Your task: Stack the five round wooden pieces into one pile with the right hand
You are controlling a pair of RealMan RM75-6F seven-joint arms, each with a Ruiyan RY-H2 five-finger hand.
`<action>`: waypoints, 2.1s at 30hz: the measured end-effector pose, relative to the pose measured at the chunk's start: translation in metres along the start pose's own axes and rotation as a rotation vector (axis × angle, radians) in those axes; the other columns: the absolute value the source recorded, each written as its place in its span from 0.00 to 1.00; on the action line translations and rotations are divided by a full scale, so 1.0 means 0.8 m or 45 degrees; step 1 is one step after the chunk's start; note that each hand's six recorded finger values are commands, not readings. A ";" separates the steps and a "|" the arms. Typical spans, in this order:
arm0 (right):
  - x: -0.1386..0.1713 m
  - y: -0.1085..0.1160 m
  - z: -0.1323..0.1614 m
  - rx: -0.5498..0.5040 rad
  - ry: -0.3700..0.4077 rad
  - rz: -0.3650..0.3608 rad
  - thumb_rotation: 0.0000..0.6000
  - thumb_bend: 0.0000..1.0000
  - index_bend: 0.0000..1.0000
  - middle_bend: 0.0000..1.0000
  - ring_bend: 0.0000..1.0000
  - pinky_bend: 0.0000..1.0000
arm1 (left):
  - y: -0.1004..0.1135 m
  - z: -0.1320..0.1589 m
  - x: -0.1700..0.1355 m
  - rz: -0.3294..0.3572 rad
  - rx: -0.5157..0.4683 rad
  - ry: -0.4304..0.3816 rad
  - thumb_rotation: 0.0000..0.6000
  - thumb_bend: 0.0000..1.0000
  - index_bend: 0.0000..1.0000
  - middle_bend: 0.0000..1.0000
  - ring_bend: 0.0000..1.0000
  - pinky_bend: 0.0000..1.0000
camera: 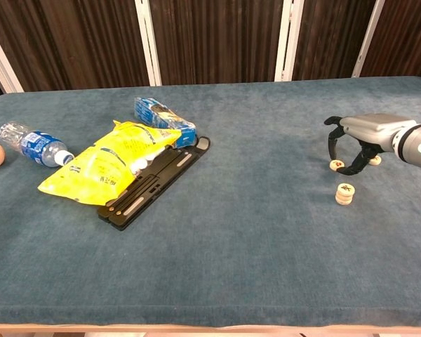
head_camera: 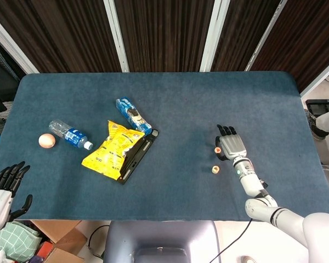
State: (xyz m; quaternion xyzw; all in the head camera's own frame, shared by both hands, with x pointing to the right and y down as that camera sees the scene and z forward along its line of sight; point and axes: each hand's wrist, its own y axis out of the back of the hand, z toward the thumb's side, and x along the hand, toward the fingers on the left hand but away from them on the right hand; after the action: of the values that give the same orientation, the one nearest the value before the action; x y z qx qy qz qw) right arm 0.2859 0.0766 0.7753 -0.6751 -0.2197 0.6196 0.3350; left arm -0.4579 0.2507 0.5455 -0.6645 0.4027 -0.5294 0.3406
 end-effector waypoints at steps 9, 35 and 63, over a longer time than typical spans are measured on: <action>-0.002 -0.003 0.002 0.000 -0.002 0.009 1.00 0.45 0.60 0.00 0.00 0.00 | 0.000 0.000 0.000 0.000 0.000 0.000 1.00 0.48 0.00 0.00 0.02 0.09; 0.088 0.030 0.028 -0.122 0.249 -0.056 1.00 0.46 0.62 0.00 0.00 0.00 | 0.003 0.002 -0.001 0.011 -0.022 -0.015 1.00 0.48 0.00 0.00 0.02 0.09; 0.103 -0.009 0.020 -0.020 0.258 -0.024 1.00 0.46 0.56 0.00 0.00 0.00 | 0.003 0.001 -0.002 0.009 -0.017 -0.004 1.00 0.48 0.00 0.00 0.02 0.09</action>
State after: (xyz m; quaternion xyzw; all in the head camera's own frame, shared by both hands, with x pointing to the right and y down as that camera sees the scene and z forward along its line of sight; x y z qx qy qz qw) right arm 0.2821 0.1432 0.7236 -0.7348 -0.1957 0.5432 0.3561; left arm -0.4577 0.2513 0.5426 -0.6661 0.4080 -0.5244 0.3387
